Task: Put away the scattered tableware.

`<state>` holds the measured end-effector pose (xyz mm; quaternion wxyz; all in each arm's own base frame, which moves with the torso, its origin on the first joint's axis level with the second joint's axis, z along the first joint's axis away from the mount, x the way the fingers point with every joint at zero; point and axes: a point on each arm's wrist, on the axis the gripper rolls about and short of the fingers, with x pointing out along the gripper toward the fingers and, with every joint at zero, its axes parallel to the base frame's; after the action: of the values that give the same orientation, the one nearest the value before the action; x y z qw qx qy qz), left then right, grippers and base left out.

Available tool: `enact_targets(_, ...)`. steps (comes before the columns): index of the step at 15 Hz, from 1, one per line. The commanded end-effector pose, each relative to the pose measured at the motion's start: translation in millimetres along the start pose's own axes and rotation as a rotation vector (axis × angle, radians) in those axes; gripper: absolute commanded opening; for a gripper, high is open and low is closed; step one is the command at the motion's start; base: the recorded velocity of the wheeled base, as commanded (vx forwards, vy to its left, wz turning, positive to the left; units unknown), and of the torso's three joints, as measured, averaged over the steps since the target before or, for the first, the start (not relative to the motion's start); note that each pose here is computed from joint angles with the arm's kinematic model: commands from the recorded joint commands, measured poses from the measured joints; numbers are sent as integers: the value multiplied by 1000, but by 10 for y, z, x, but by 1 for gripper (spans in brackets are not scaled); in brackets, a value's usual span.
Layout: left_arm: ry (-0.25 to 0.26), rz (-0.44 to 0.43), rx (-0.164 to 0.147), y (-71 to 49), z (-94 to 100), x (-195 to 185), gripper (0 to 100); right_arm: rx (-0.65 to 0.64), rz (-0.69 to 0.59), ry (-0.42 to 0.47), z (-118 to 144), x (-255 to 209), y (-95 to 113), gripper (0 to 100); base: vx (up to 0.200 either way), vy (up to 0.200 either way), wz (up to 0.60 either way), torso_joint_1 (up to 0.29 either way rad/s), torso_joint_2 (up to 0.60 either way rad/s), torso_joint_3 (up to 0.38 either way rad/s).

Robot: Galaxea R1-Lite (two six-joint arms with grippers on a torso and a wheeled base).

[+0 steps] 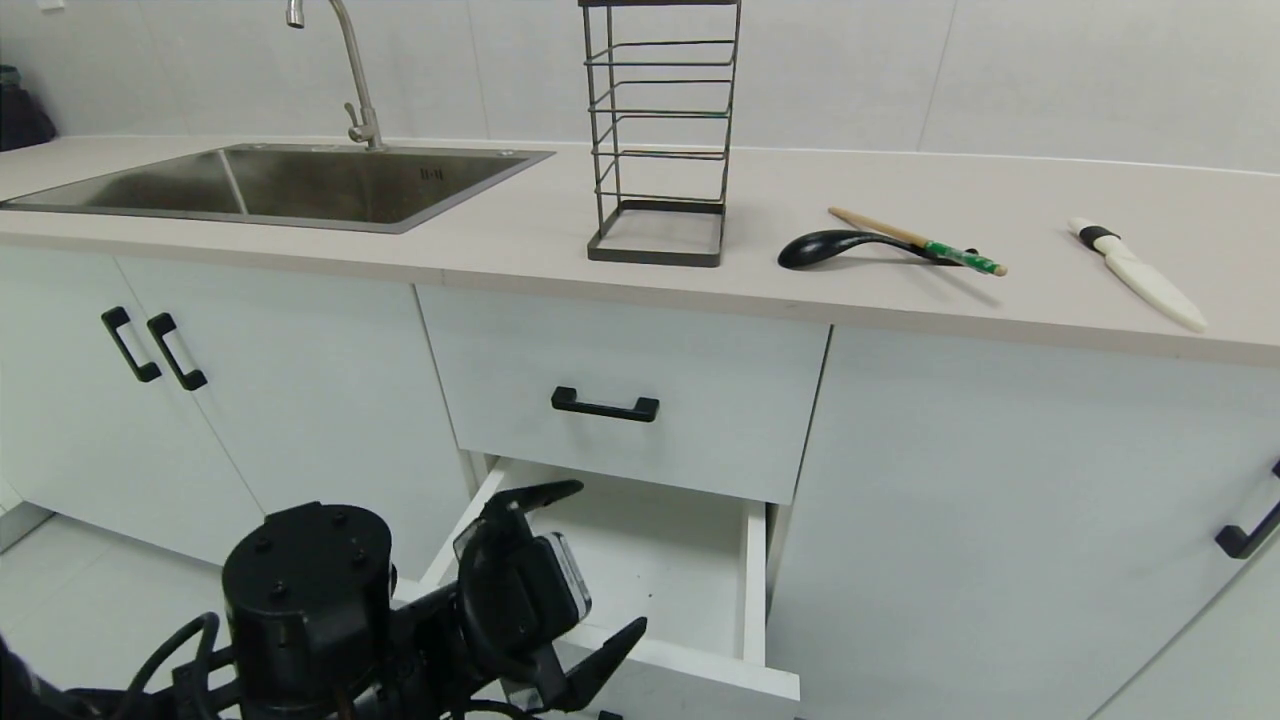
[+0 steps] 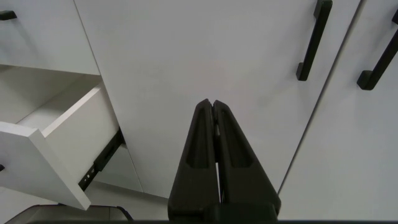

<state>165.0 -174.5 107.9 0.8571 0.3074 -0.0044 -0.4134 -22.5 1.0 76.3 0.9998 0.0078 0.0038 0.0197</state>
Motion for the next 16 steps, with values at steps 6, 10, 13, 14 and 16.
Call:
enact_targets(6,-13,11,-215,755,499,-691,100,0,0,2,0,1,0,0,0,0,0,0,0,0)
enact_targets(10,-27,101,-273,1233,99,-861,100,0,0,2,0,1,0,0,0,0,0,0,0,0)
enact_targets(13,-81,112,-299,1232,-96,-845,100,0,2,2,0,1,0,0,0,0,0,0,0,0)
enact_targets(14,-114,103,-306,1080,-149,-877,100,0,0,2,0,1,0,0,0,0,0,0,0,0)
enact_targets(16,-137,84,-343,838,-203,-1014,100,0,0,2,0,1,0,0,0,0,0,0,0,0)
